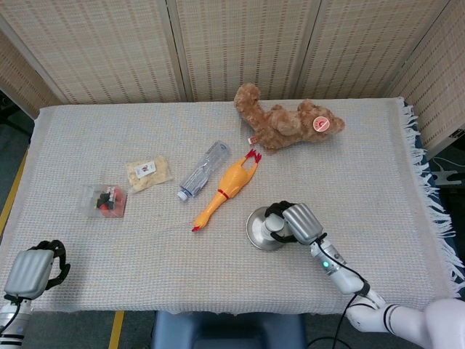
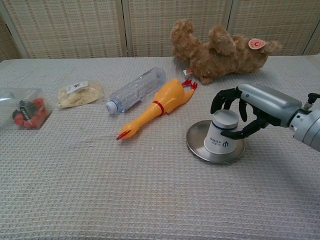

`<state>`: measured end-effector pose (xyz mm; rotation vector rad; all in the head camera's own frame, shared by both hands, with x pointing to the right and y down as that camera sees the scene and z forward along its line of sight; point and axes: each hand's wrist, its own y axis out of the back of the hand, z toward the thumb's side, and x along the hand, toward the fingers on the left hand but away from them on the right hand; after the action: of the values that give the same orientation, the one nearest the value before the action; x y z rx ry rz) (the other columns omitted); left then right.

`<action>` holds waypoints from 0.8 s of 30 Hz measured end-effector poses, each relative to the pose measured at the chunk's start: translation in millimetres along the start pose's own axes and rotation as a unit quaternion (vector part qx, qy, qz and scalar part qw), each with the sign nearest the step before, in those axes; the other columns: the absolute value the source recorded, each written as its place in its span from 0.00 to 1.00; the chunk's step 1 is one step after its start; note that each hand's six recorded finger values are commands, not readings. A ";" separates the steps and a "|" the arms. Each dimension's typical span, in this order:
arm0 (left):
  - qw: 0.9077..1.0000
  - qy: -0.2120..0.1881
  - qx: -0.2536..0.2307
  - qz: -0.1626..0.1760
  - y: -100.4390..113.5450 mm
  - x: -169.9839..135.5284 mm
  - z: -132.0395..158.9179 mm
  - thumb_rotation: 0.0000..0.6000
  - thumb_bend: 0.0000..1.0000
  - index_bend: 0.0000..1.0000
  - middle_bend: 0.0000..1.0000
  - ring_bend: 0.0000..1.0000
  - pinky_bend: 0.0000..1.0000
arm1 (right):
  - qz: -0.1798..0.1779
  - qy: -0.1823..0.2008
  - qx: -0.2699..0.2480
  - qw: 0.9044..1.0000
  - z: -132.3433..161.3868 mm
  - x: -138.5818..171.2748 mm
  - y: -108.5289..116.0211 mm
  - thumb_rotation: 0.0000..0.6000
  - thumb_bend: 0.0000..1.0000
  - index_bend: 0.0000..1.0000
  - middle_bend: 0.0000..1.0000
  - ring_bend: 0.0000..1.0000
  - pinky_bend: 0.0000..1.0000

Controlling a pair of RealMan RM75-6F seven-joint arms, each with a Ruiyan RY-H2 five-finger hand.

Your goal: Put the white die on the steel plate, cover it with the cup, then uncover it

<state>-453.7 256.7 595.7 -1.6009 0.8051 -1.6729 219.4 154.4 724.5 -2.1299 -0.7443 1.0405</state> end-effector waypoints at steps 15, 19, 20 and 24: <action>1.000 -0.003 0.004 -0.004 -1.1 -0.2 1.2 1.00 0.36 0.26 0.39 0.35 0.55 | -0.014 0.030 -0.044 0.998 8.1 -14.1 -14.4 1.00 0.18 0.53 0.44 0.36 0.59; 1.000 -0.005 0.004 -0.004 -0.7 -0.3 1.9 1.00 0.36 0.26 0.39 0.35 0.55 | 0.016 0.039 -0.114 0.993 18.5 -10.3 -16.7 1.00 0.18 0.53 0.44 0.36 0.59; 1.000 -0.005 0.004 -0.004 -0.6 -0.3 1.8 1.00 0.36 0.26 0.39 0.36 0.55 | 0.020 0.039 -0.121 0.992 19.5 -9.5 -16.2 1.00 0.18 0.53 0.44 0.36 0.59; 1.000 -0.002 0.002 -0.003 0.0 -0.3 0.4 1.00 0.36 0.26 0.39 0.36 0.55 | 0.021 0.039 -0.115 0.992 18.0 -8.9 -12.7 1.00 0.18 0.53 0.44 0.36 0.59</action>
<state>-453.3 256.9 595.5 -1.6046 0.7966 -1.6738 197.2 161.4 729.4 -2.3768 -0.8189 0.9237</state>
